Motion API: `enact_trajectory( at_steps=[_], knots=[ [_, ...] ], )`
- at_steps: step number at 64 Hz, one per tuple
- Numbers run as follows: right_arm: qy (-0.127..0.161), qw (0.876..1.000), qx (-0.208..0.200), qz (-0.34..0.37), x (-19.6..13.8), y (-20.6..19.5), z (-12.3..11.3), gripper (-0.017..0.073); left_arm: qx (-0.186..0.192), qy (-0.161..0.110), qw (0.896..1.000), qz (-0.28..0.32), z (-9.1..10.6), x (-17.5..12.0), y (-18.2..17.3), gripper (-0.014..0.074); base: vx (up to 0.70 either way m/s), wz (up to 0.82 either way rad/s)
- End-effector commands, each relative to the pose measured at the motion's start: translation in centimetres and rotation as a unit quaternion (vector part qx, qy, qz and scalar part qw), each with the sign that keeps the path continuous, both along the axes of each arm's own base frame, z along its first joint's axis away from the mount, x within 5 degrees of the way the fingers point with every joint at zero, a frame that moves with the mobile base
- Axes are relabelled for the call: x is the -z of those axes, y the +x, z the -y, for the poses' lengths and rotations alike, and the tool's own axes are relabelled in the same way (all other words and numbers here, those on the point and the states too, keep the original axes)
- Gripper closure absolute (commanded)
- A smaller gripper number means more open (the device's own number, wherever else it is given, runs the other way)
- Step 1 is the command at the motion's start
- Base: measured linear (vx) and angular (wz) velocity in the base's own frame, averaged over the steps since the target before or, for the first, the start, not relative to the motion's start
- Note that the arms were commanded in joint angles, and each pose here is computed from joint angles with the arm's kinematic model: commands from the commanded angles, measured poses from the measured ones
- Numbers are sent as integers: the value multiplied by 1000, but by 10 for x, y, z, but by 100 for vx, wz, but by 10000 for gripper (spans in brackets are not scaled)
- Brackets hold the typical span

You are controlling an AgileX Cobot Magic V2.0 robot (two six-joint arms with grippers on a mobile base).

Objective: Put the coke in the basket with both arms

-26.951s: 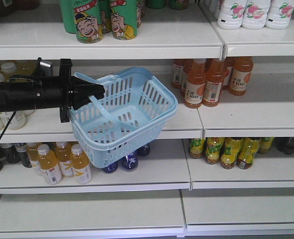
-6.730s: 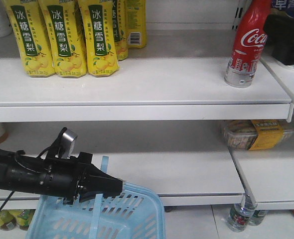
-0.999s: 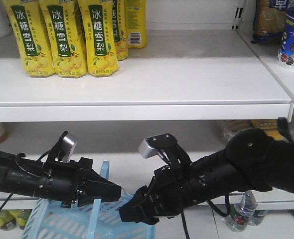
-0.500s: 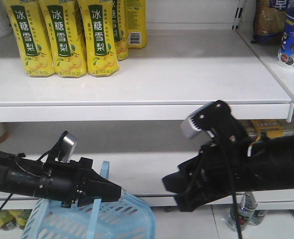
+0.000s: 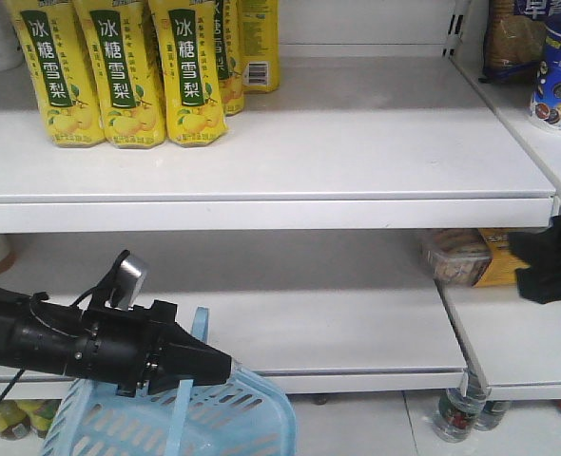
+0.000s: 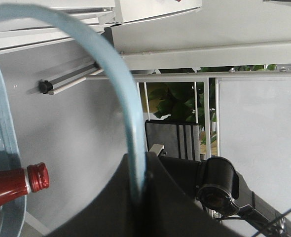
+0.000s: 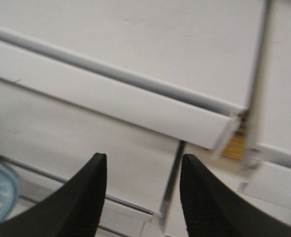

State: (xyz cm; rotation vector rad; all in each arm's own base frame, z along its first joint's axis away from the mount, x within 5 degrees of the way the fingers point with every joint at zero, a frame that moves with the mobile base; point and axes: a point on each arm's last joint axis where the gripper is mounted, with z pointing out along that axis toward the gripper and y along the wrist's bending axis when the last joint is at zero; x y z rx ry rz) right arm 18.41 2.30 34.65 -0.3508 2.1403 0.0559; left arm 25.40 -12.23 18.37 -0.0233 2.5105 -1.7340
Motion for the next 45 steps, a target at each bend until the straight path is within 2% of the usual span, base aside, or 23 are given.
enact_trajectory(
  at_steps=[1, 7, 13, 25, 33, 45],
  knots=[
    [-18, 995, 60, 77, -22, -4, 22, 212, -4, -69, 997, 33, 4, -29, 2, 600, 0, 0],
    [-23, 989, 108, 95, -28, -11, 38, 212, -4, -69, 997, 33, 4, -29, 2, 600, 0, 0],
    [-22, 983, 134, 120, -35, -20, 45, 212, -4, -69, 997, 33, 4, -29, 2, 600, 0, 0],
    [-32, 978, 136, 154, -38, -38, 43, 212, -4, -69, 997, 33, 4, -29, 2, 600, 0, 0],
    [-28, 974, 145, 172, -13, -52, 42, 212, -4, -69, 997, 33, 4, -29, 2, 600, 0, 0],
    [-50, 966, 145, 208, 24, -83, 37, 212, -4, -69, 997, 33, 4, -29, 2, 600, 0, 0]
  ],
)
